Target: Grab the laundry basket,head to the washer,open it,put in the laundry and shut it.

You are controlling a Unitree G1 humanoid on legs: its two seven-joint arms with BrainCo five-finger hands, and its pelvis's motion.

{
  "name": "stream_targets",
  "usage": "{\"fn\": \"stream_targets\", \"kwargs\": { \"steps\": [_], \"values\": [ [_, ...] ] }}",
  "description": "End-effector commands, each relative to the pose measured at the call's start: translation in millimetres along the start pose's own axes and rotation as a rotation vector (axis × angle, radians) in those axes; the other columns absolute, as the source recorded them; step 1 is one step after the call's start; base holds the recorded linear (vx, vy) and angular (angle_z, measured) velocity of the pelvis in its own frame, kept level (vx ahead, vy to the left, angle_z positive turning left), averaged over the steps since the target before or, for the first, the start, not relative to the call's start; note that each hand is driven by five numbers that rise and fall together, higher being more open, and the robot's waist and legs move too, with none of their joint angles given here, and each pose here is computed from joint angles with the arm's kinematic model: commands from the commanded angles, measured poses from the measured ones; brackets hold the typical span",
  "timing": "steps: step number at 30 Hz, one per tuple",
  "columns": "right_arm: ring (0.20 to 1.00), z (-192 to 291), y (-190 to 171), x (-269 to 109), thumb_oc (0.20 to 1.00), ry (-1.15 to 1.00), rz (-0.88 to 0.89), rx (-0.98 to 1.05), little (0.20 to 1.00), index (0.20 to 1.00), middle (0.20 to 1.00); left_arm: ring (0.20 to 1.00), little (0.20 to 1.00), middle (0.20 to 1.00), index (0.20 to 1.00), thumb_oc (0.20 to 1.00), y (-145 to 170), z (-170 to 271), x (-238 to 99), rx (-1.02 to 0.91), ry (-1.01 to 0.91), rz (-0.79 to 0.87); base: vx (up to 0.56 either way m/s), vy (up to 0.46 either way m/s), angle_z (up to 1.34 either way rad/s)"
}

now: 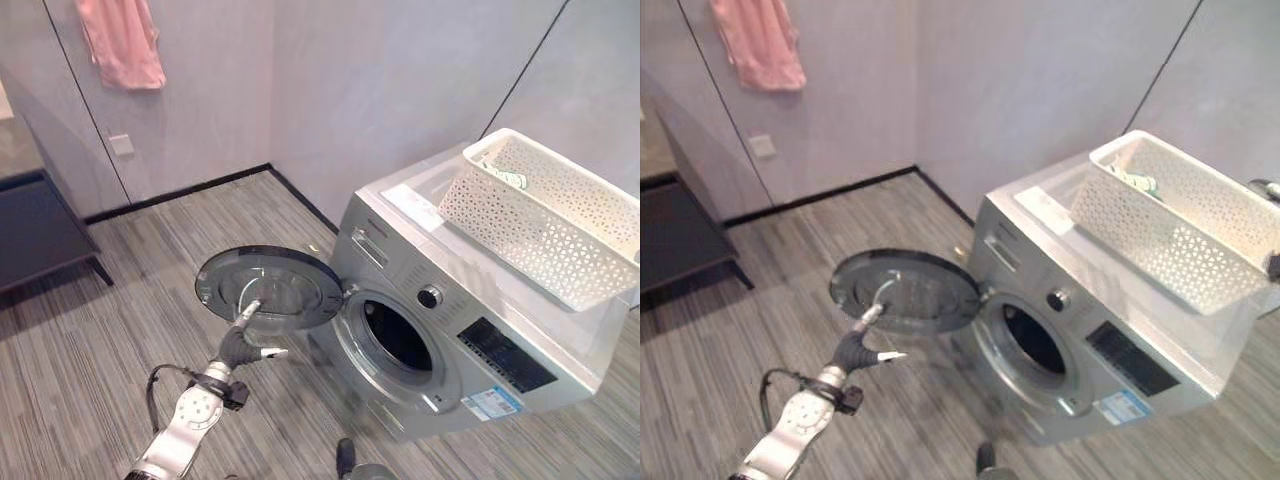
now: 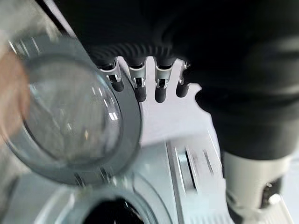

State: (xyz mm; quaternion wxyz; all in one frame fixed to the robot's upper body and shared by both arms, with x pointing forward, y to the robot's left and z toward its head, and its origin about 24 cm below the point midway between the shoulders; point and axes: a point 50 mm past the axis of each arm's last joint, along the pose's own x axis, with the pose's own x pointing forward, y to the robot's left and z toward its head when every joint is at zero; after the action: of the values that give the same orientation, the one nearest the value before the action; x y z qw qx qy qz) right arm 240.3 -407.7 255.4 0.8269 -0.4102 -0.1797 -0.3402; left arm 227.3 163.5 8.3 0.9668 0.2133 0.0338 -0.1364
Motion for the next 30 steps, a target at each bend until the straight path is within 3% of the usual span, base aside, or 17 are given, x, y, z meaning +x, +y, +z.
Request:
{"fn": "stream_targets", "kwargs": {
  "steps": [1, 6, 10, 21, 30],
  "values": [
    [1.0, 45, -36, 46, 1.0, -0.1, -0.088, -0.25, 1.0, 1.0, 1.0, 1.0, 1.0, 1.0, 1.0, 1.0, 18, 43, 12, -0.005, -0.209, -0.003, 0.06, -0.221, 0.89],
    [1.0, 77, -11, 98, 1.0, -0.027, 0.023, -0.385, 1.0, 1.0, 1.0, 1.0, 1.0, 1.0, 1.0, 1.0, 26, 40, 5, 0.036, -0.195, -0.027, 0.05, -0.097, -0.15],
    [1.0, 76, 3, 110, 1.0, 0.081, 0.1, -0.359, 1.0, 1.0, 1.0, 1.0, 1.0, 1.0, 1.0, 1.0, 31, 40, 1, 0.015, -0.197, -0.019, 0.01, -0.045, -0.11],
    [1.0, 37, 35, 96, 1.0, 0.262, 0.397, -0.649, 1.0, 1.0, 1.0, 1.0, 1.0, 1.0, 1.0, 1.0, 42, 28, -16, 0.013, -0.141, -0.007, 0.06, -0.097, 0.12],
    [1.0, 9, 24, 83, 1.0, 0.33, 0.407, -0.654, 1.0, 1.0, 1.0, 1.0, 1.0, 1.0, 1.0, 1.0, 46, 26, -16, 0.034, -0.119, -0.016, 0.05, -0.118, 0.14]
  ]
}}
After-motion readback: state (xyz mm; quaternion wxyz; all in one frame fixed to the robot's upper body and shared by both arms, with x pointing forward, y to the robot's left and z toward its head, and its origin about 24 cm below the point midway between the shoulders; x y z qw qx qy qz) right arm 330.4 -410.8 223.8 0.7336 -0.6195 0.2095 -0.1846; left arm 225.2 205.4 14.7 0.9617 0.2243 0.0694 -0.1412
